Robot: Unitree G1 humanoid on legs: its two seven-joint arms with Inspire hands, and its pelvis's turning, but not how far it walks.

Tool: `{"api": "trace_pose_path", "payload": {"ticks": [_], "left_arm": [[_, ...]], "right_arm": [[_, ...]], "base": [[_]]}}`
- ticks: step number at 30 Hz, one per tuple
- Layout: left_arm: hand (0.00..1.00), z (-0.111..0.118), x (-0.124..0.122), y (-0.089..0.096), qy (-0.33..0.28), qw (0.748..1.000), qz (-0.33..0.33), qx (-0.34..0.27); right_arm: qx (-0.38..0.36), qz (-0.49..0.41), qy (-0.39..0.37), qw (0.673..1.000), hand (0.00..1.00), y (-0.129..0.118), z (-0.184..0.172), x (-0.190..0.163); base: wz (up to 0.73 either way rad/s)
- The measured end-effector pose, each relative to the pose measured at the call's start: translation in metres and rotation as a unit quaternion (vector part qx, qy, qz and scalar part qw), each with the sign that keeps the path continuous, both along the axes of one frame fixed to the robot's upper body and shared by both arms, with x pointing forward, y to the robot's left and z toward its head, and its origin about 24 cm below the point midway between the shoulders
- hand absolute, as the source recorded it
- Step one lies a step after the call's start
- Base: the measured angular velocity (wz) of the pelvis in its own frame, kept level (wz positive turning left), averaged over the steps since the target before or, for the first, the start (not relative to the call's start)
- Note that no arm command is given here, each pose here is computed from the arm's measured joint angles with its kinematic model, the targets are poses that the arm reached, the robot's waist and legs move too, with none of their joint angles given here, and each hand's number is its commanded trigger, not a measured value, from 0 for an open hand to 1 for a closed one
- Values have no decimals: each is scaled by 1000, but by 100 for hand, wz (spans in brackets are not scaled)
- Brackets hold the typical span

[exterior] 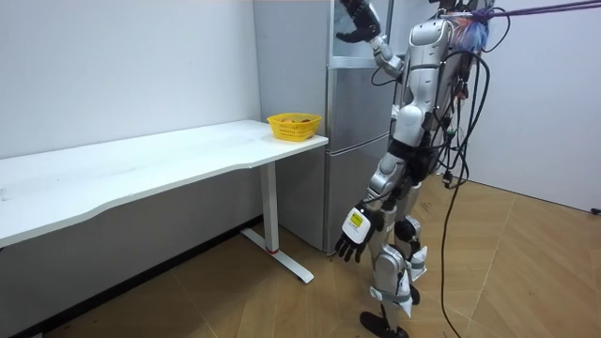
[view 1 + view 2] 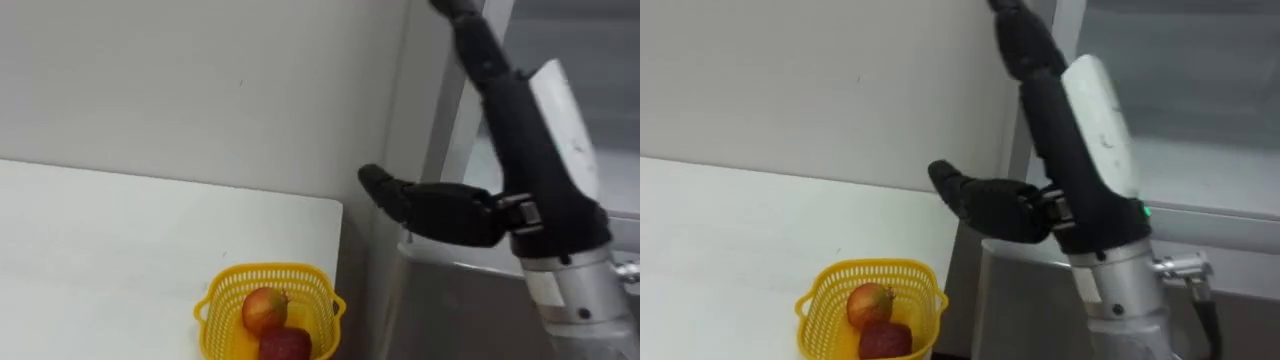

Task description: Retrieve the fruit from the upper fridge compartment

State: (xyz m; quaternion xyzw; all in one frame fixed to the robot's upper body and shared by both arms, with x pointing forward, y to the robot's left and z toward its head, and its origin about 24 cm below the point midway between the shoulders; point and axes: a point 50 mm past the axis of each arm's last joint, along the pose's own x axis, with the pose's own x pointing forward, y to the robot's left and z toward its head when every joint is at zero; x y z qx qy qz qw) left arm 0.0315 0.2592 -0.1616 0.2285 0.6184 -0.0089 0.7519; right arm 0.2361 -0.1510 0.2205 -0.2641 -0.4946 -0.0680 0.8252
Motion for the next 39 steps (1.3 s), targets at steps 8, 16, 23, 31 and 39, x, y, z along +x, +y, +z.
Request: {"api": "trace_pose_path", "payload": {"ticks": [8,16,23,31,39], "left_arm": [[0,-3,-10,-8,10,1000,7,-6],[0,-3,-14,-9,12,1000,11,-6],[0,-3,-22,-8,13,1000,24,6],[0,-4,-23,-12,14,1000,27,6],[0,-5,-25,-14,15,999,29,4]], "right_arm": [[63,-60,-25,996,0,-24,-10,-10],[79,-112,16,990,0,-44,-38,-24],[96,-139,62,984,0,-52,-57,-30],[125,-161,117,972,0,-59,-80,-32],[156,-192,165,955,0,-69,-102,-42]], "base": [[-7],[-3],[0],[-2],[-8]]}}
